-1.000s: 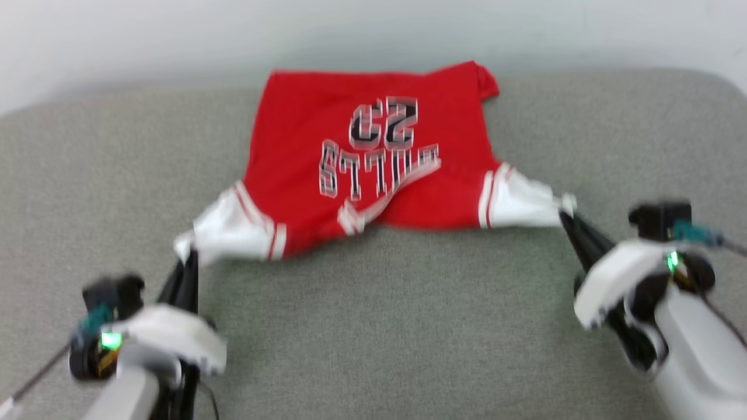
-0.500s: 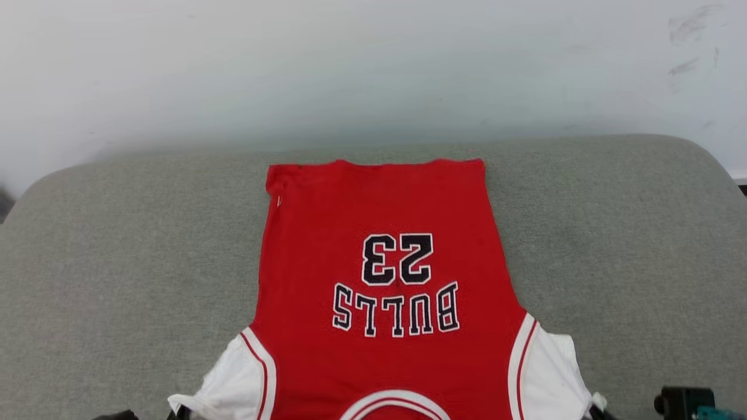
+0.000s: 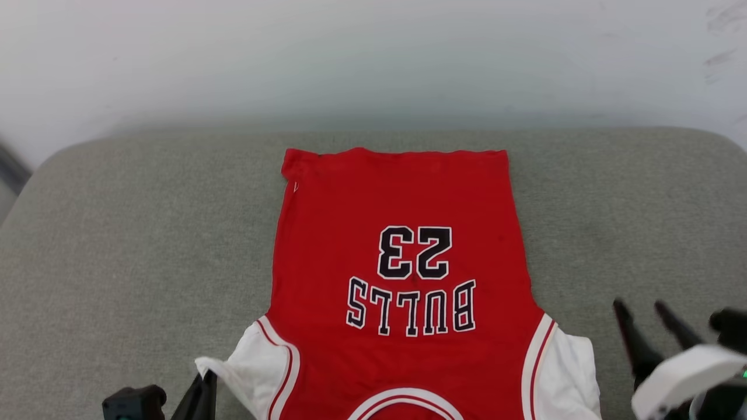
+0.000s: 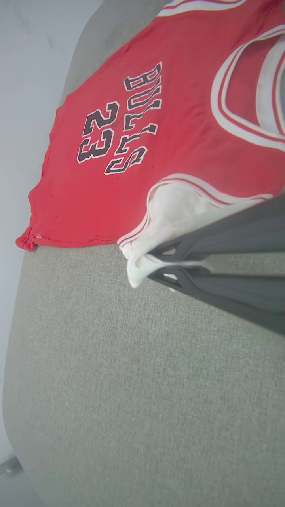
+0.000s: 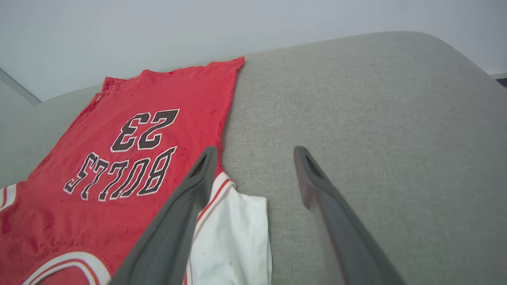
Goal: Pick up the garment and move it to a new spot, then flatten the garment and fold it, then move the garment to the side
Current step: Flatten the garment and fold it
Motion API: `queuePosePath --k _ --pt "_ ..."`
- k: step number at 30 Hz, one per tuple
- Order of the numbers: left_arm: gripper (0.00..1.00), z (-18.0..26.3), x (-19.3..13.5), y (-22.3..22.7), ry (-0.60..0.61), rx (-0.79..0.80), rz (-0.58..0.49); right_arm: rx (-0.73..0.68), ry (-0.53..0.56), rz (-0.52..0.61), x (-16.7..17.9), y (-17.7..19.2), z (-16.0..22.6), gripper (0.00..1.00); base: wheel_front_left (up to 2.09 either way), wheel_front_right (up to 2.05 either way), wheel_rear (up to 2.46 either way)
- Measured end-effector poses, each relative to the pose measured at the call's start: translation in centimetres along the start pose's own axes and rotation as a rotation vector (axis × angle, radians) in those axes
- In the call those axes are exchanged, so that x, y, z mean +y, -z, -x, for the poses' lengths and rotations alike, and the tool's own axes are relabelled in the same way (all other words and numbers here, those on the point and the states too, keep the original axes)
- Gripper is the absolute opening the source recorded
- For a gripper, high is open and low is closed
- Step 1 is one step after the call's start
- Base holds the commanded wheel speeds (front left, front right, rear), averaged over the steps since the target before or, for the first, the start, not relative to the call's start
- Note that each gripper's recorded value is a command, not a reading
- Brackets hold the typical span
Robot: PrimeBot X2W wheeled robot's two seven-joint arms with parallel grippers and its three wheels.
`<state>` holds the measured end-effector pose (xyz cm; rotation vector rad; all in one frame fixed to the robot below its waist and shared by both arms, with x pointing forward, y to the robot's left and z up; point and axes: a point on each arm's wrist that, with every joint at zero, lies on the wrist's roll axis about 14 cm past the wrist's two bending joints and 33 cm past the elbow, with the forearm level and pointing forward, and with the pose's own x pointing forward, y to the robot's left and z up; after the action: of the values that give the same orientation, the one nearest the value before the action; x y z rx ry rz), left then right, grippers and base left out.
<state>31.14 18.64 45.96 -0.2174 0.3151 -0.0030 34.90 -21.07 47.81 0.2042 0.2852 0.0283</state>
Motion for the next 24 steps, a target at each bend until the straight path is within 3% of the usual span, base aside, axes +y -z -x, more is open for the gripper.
queuePosePath --k 4,10,15,24 --pt "0.00 -1.0 -0.4 -1.5 0.014 -0.043 -0.013 -0.076 -0.002 0.005 -0.8 -3.6 -4.4 1.00 0.00 0.00 0.00" --pt "0.00 -3.0 -1.0 -3.8 0.035 -0.123 -0.030 -0.026 -0.036 0.010 0.0 -6.7 -12.6 1.00 0.00 0.00 0.00" --pt "0.00 -4.2 -0.9 -5.0 0.029 -0.174 -0.014 0.167 -0.045 0.036 0.8 -6.4 -19.0 1.00 0.00 0.00 0.00" --pt "0.00 -6.9 0.2 -4.1 -0.003 -0.170 0.006 0.490 -0.071 0.079 3.6 -1.7 -27.3 1.00 0.00 0.00 0.00"
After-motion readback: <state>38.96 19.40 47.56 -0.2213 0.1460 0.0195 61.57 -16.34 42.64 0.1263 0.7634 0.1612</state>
